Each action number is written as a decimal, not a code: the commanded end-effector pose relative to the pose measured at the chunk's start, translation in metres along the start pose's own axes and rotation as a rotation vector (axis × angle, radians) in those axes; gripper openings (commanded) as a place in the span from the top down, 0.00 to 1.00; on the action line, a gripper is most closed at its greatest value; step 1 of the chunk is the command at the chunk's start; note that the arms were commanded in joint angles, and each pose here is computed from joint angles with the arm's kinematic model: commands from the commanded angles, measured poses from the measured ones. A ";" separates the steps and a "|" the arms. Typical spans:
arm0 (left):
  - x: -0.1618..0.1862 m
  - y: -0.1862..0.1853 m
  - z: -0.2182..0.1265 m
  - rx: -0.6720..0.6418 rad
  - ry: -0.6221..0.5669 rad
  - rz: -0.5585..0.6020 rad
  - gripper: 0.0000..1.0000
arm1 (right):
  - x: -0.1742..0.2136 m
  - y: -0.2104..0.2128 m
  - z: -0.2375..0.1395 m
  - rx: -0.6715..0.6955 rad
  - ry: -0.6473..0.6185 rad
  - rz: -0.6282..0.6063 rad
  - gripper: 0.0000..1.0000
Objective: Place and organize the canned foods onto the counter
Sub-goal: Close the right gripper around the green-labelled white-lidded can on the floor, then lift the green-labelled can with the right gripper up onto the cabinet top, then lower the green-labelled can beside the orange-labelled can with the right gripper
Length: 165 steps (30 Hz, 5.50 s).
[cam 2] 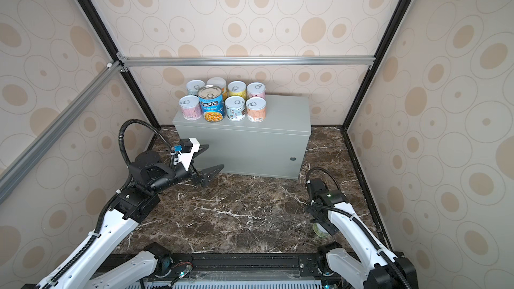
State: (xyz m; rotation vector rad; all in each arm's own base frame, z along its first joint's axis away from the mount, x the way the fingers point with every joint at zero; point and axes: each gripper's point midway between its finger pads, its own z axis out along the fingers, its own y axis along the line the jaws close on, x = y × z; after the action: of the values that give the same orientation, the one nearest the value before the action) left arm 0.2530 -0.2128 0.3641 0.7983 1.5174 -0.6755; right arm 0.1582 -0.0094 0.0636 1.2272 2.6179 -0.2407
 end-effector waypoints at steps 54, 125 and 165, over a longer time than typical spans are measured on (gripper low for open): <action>-0.004 0.001 0.006 0.010 -0.012 0.010 0.02 | 0.026 0.108 -0.002 -0.322 -0.073 -0.441 0.12; -0.018 0.001 0.010 0.030 0.003 -0.002 0.02 | -0.155 0.322 -0.317 -0.671 -0.592 -0.872 0.27; -0.016 0.004 0.009 0.013 0.003 0.006 0.02 | -0.166 0.343 -0.302 -0.695 -0.586 -0.837 0.12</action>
State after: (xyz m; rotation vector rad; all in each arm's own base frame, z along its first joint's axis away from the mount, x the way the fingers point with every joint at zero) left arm 0.2663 -0.2207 0.3615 0.7970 1.5718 -0.7008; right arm 0.4830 0.1635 0.3962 -0.1730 2.1554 0.1581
